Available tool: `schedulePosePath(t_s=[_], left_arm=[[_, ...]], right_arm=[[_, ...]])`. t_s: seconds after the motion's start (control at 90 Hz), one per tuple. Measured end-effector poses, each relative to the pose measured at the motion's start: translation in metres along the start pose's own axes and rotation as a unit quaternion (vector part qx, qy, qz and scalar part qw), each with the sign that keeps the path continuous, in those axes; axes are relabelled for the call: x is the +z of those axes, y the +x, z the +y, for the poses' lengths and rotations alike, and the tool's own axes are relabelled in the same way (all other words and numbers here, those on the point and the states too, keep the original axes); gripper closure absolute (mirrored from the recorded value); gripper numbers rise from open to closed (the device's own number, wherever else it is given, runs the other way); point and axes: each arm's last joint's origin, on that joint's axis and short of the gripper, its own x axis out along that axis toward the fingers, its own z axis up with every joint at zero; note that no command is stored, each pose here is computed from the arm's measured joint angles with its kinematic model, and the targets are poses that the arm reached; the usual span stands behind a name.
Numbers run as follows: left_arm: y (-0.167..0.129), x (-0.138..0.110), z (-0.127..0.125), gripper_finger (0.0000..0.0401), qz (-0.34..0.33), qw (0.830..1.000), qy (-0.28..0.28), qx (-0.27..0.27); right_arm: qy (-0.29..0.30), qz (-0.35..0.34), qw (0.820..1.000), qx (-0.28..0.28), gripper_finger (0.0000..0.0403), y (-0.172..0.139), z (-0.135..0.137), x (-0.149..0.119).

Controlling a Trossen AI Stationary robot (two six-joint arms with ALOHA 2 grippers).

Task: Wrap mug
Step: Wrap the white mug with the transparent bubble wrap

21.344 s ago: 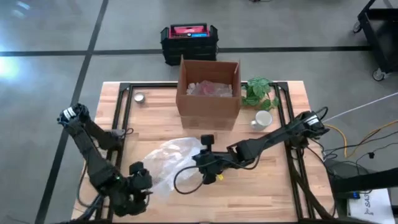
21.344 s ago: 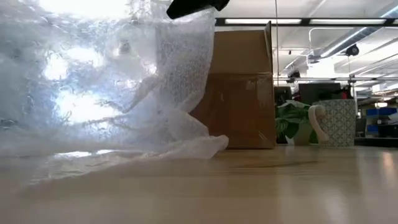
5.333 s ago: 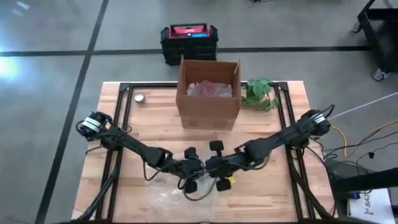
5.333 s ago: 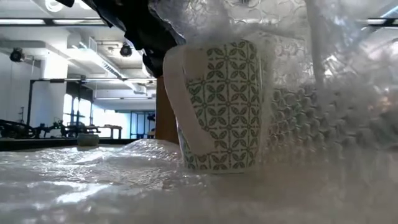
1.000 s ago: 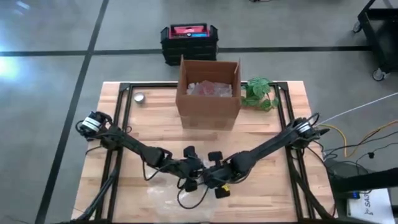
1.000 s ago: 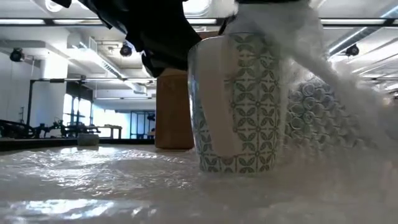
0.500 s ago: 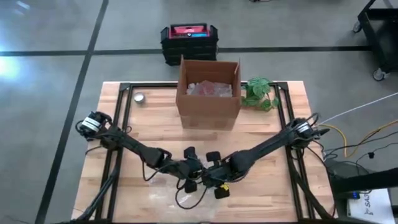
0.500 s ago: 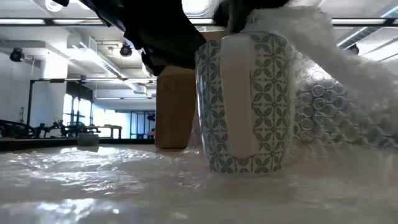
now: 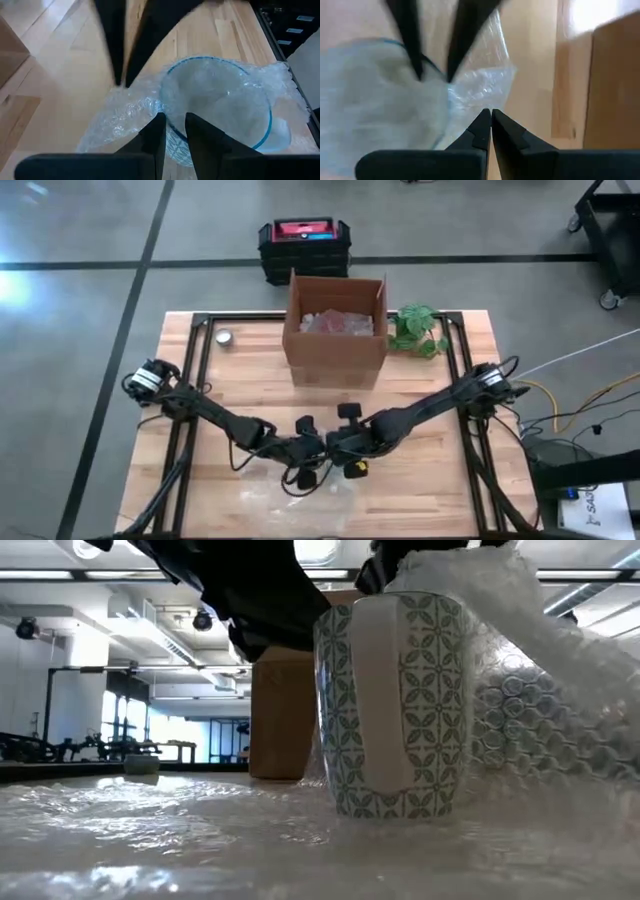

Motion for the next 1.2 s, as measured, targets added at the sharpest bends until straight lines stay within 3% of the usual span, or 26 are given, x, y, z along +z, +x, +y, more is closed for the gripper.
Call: schedulePosePath(t_s=[0.378,0.933,1.2], left_arm=[[0.000,0.000,0.000,0.0342,-0.001,1.000,0.000,0.000],[0.000,0.001,-0.001,0.0342,-0.005,1.000,-0.003,0.000],[0.000,0.000,0.000,0.0342,-0.001,1.000,-0.001,0.001]], right_arm=[[-0.015,-0.035,0.998,0.044,0.0403,-0.012,0.020,0.003],[-0.028,0.027,0.993,0.107,0.0403,0.053,0.048,-0.001],[-0.025,-0.009,0.993,0.116,0.0403,0.012,0.038,0.010]])
